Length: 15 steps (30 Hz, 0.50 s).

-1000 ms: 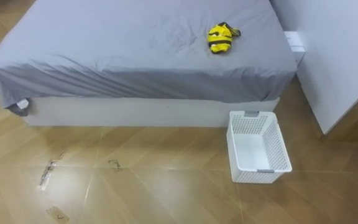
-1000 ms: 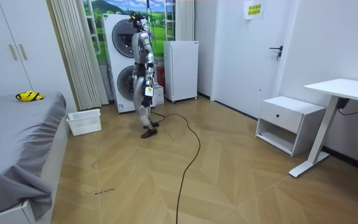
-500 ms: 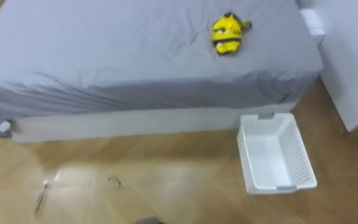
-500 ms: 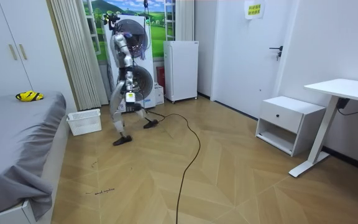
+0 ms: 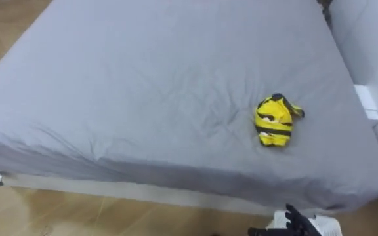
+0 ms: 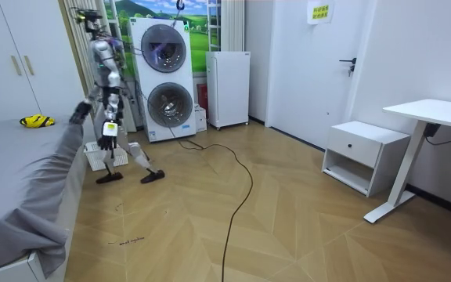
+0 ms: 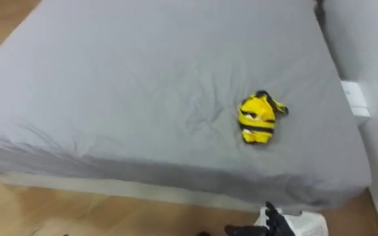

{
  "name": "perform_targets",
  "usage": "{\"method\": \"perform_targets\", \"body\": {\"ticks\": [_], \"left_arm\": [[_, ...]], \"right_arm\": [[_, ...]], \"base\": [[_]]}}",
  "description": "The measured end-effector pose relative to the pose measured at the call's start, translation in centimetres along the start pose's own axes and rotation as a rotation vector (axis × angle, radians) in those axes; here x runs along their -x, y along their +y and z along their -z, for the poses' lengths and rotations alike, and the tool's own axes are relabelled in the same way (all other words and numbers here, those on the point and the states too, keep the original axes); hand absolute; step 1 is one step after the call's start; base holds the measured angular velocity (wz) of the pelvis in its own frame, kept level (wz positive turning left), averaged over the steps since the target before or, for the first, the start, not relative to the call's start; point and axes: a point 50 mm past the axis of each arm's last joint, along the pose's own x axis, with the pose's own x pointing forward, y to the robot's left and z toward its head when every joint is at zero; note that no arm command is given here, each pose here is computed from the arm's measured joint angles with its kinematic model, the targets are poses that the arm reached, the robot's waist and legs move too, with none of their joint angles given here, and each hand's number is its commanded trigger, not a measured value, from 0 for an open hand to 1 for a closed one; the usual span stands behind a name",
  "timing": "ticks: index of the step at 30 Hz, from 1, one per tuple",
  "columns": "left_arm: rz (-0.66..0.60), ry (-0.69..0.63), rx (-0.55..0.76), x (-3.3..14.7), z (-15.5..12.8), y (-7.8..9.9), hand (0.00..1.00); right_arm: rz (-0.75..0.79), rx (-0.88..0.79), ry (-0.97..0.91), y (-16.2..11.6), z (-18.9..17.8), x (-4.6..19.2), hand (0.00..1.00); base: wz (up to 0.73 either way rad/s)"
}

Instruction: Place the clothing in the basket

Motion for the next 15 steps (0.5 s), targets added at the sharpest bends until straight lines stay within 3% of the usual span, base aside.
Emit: {"method": "perform_targets", "body": {"ticks": [3,8,10,15], "left_arm": [[-0.024,0.041,0.025,0.4,1.5,0.7,0.00],[-0.031,0.032,0.073,0.4,1.2,0.7,0.00],[-0.023,-0.005,0.081,0.1,-0.2,0.5,0.00],[-0.032,-0.004,0.091,0.1,0.0,0.6,0.00]], "right_arm": [[0.011,-0.005,0.002,0.0,-0.3,0.1,0.00],[0.060,-0.001,0.039,-1.1,0.8,0.7,0.00],[0.073,-0.009,-0.035,-1.0,-1.0,0.7,0.00],[0.110,-0.036,-0.249,-1.2,-5.8,1.2,0.00]], "base": [[0.16],[-0.13],[-0.35],[-0.38]]}}
